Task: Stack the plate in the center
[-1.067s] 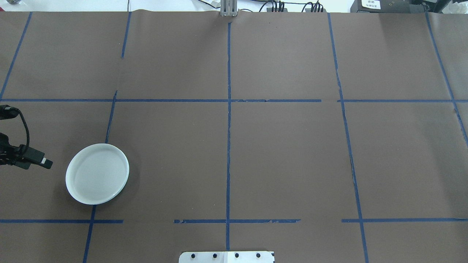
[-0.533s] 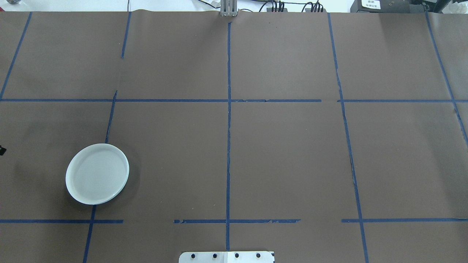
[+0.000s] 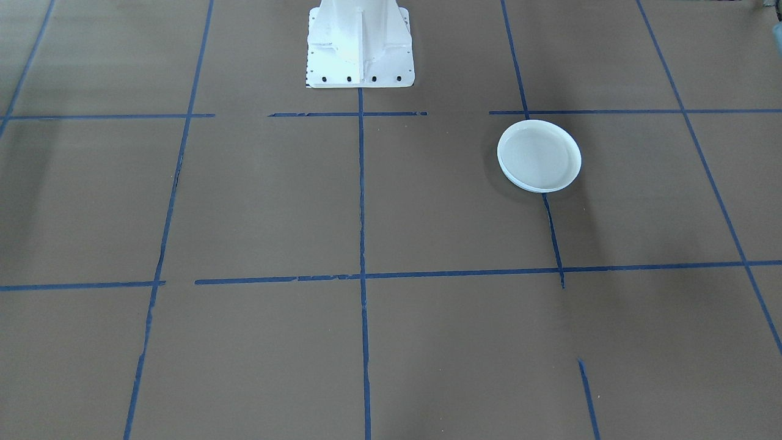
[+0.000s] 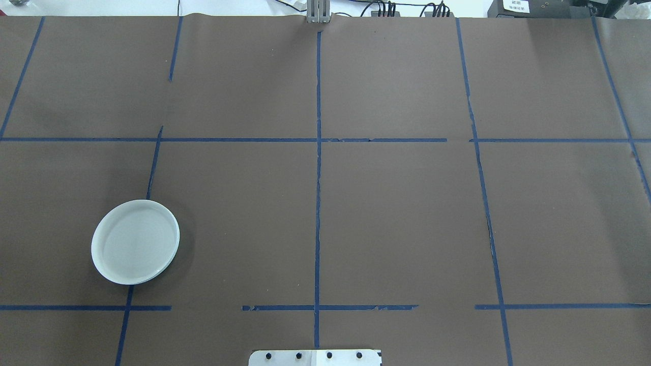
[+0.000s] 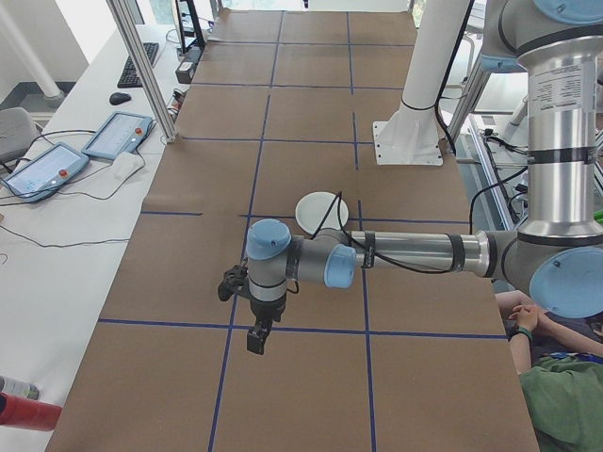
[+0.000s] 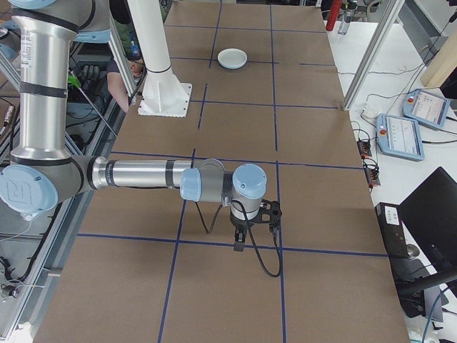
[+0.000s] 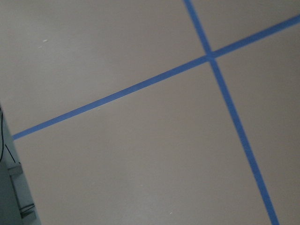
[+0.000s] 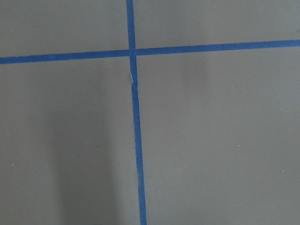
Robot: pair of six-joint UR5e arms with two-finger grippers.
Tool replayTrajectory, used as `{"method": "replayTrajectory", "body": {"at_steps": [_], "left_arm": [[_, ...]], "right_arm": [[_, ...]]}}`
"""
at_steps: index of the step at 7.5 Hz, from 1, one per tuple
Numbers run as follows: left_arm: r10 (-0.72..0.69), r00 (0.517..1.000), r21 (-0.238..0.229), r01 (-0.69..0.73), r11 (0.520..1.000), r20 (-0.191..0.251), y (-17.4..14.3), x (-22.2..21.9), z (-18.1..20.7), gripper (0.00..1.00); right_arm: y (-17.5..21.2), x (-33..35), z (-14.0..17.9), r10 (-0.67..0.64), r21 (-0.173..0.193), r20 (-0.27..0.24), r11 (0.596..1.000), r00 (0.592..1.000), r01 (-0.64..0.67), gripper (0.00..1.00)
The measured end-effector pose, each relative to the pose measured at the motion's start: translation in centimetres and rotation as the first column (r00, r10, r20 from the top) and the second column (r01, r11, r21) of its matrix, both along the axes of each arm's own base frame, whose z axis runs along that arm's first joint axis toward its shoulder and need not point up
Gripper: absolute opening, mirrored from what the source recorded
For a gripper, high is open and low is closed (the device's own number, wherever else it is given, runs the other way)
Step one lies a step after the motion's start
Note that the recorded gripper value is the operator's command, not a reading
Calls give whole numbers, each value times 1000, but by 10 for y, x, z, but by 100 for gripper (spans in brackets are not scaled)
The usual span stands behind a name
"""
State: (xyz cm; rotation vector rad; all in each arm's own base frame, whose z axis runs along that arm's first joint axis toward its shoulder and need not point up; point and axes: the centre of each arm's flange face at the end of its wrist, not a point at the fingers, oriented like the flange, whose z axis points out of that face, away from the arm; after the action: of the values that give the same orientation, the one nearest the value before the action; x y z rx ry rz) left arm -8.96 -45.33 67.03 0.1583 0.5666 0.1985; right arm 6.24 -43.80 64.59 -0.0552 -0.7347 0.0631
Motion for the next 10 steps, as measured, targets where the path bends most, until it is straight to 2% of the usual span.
{"method": "replayTrajectory", "body": {"at_steps": [1,2,3,5,10], "left_arm": [[-74,994,-29,72,997,-86,10,-30,8,100],[-116,982,-52,109,993,-149,17,-41,12,100],[-145,973,-75,134,988,-180,19,-44,11,100],[-167,966,-103,149,983,-197,13,-46,0,100],[-136,972,-72,124,990,-192,8,-37,-15,100]], "right_arm": [[0,0,0,0,0,0,1000,1000,0,100],[0,0,0,0,0,0,1000,1000,0,100],[0,0,0,0,0,0,1000,1000,0,100],[0,0,0,0,0,0,1000,1000,0,100],[0,0,0,0,0,0,1000,1000,0,100]]}}
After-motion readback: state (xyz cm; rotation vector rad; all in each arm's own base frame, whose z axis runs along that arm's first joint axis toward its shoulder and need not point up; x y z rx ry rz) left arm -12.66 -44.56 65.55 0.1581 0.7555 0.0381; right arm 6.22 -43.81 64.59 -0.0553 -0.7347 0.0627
